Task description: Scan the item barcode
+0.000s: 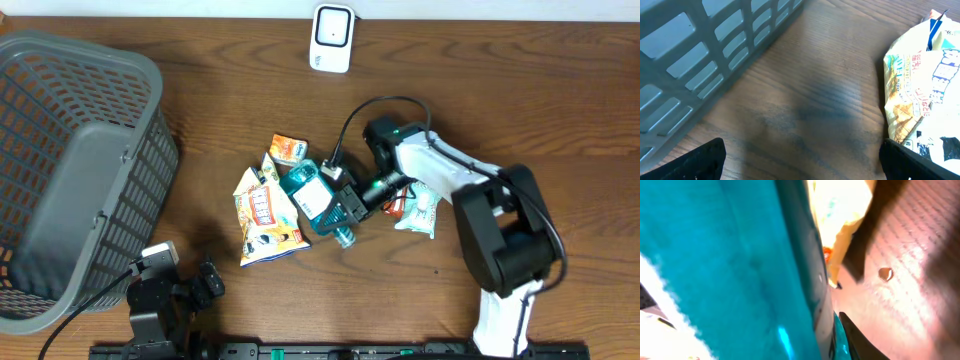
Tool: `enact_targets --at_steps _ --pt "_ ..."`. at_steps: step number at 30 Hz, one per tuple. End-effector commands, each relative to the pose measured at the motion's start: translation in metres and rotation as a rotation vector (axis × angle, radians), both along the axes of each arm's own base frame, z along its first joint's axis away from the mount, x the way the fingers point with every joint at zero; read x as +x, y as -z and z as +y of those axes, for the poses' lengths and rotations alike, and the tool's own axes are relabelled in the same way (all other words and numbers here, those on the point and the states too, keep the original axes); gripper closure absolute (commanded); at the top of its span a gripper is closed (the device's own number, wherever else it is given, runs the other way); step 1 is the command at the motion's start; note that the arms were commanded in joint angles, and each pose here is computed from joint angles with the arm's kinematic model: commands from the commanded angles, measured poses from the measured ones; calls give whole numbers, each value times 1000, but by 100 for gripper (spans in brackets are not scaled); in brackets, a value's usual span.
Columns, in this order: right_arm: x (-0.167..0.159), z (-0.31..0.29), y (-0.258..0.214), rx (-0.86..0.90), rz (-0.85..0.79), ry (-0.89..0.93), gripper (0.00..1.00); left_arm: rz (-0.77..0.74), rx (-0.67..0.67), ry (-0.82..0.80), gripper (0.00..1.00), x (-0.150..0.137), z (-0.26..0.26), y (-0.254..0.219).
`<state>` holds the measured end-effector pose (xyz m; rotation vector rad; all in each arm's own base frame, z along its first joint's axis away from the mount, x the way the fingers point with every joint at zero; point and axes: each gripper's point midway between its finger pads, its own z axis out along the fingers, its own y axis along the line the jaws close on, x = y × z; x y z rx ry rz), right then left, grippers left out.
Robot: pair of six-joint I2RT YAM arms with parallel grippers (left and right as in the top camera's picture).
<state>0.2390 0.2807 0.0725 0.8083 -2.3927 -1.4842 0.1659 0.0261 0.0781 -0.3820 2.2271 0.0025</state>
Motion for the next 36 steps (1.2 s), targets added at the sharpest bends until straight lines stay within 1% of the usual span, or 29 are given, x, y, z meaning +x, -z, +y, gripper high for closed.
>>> enact_targets --at_steps 1,5,10,13,16,25,31,36 --pt "1 0 -49 93 -142 -17 99 64 15 2 2 -8 1 15" --pt "-6 -4 -78 103 -206 -18 99 64 15 2 2 -8 1 15" --pt "-22 -12 -113 121 -250 -19 99 64 15 2 2 -8 1 15" --pt "-30 -15 -138 154 -303 -11 99 64 15 2 2 -8 1 15" --pt "-34 -17 -149 165 -330 -9 99 64 15 2 2 -8 1 15" --pt "-35 -18 -153 169 -349 -9 99 64 15 2 2 -8 1 15" --pt "-32 -21 -145 124 -369 -9 99 64 15 2 2 -8 1 15" --pt "-32 -21 -145 128 -384 -18 99 64 15 2 2 -8 1 15"
